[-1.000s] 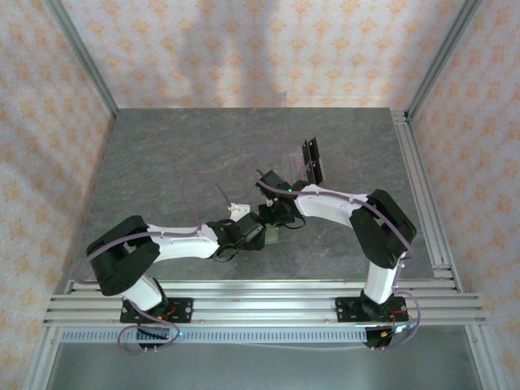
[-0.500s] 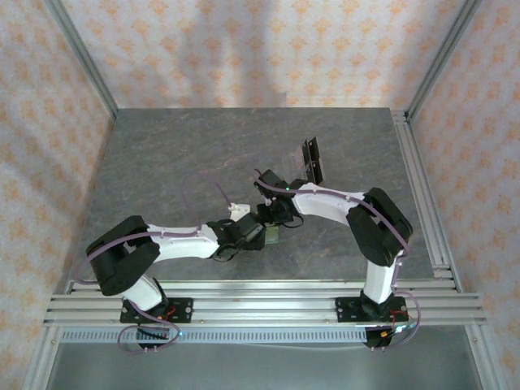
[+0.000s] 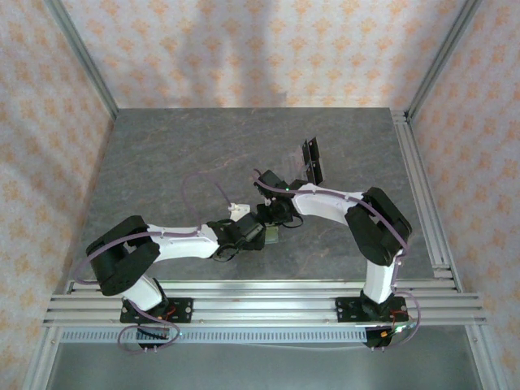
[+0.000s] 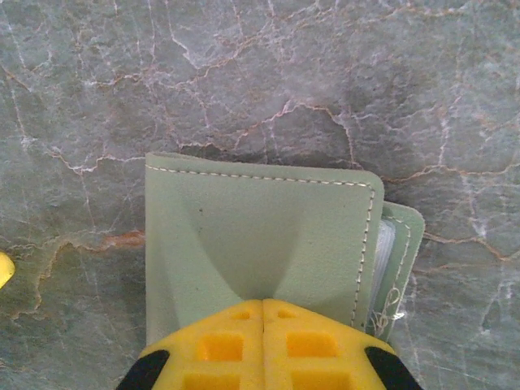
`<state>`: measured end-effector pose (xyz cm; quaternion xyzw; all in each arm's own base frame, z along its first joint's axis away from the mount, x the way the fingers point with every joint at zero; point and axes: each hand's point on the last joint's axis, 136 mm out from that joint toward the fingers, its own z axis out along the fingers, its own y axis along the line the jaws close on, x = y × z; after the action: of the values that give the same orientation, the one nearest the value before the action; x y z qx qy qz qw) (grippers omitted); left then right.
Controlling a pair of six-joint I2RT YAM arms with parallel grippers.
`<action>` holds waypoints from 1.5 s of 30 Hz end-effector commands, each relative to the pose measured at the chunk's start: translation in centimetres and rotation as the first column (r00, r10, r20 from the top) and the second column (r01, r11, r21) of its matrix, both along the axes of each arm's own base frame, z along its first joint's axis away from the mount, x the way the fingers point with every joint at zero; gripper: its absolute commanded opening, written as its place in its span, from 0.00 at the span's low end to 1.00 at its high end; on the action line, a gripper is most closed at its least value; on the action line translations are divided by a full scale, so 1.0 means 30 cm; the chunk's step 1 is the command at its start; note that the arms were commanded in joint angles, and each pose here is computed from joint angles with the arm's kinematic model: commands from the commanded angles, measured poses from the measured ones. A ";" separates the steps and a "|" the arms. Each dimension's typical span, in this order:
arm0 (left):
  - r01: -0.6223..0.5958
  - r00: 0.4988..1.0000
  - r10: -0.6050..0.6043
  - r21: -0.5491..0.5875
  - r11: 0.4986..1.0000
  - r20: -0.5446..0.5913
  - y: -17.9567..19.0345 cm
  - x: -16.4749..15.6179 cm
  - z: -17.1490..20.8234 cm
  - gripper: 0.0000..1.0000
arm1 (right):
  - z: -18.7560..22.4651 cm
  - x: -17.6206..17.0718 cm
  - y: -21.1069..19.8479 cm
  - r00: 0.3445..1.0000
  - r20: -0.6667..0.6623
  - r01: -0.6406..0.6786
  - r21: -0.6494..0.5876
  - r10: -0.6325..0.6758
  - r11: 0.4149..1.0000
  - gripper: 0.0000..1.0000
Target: Put the credit cards into the card holder
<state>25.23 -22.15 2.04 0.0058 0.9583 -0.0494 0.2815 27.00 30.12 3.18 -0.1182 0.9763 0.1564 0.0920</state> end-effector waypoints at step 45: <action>0.018 0.998 -0.014 0.058 0.998 -0.062 0.047 -0.051 -0.053 0.99 | -0.312 -0.192 -0.290 0.998 -0.019 0.055 -0.211 -0.060 0.976 0.00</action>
<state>24.91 -22.13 1.96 0.0257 0.9581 -0.0458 0.2817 27.18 29.94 1.99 -0.0846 0.9542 0.2271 0.1753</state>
